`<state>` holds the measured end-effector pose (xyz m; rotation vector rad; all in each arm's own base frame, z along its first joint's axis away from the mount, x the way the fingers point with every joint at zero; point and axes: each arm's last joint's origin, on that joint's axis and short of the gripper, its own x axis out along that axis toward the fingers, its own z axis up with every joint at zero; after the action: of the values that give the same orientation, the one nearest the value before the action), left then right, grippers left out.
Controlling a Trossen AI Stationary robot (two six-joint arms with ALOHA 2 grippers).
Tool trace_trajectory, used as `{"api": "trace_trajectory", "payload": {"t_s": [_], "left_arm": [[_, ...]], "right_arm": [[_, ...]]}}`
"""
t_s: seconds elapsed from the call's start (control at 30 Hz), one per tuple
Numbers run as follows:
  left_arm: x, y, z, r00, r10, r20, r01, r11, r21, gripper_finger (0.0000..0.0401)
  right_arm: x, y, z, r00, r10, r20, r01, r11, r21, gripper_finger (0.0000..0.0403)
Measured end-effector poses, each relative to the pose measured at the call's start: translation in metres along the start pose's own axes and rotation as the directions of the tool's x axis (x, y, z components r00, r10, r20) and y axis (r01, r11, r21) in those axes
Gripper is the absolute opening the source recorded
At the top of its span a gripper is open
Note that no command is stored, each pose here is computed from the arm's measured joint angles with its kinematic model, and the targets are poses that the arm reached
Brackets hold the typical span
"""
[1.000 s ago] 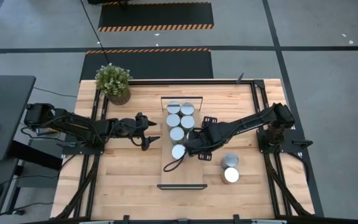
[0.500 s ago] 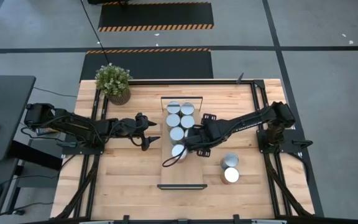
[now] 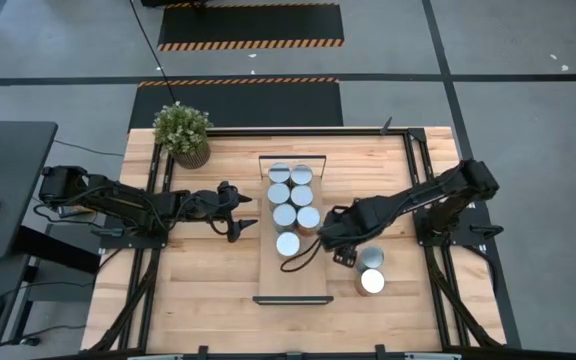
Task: Pick and place cans onto a shelf
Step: Put the canned tomatoes on the shelf
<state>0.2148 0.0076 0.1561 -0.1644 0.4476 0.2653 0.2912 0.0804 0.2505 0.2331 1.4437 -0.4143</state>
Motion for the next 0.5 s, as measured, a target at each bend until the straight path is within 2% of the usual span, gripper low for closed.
{"api": "trace_trajectory", "payload": {"t_s": [0.13, 0.33, 0.5], "left_arm": [[0.000, 0.000, 0.000, 1.000, 0.000, 0.000, 0.000, 1.000, 0.000, 0.0357], [0.000, 0.000, 0.000, 1.000, 0.000, 0.000, 0.000, 1.000, 0.000, 0.0357], [0.000, 0.000, 0.000, 1.000, 0.001, -0.001, -0.001, 1.000, 0.000, 0.0357]], "right_arm": [[0.027, -0.011, -0.010, 0.991, 0.109, -0.079, -0.100, 0.989, 0.112, 0.0362], [0.044, -0.020, -0.025, 0.955, 0.133, -0.264, -0.085, 0.979, 0.187, 0.0371], [0.044, -0.019, -0.029, 0.941, 0.148, -0.304, -0.084, 0.973, 0.213, 0.0373]]}}
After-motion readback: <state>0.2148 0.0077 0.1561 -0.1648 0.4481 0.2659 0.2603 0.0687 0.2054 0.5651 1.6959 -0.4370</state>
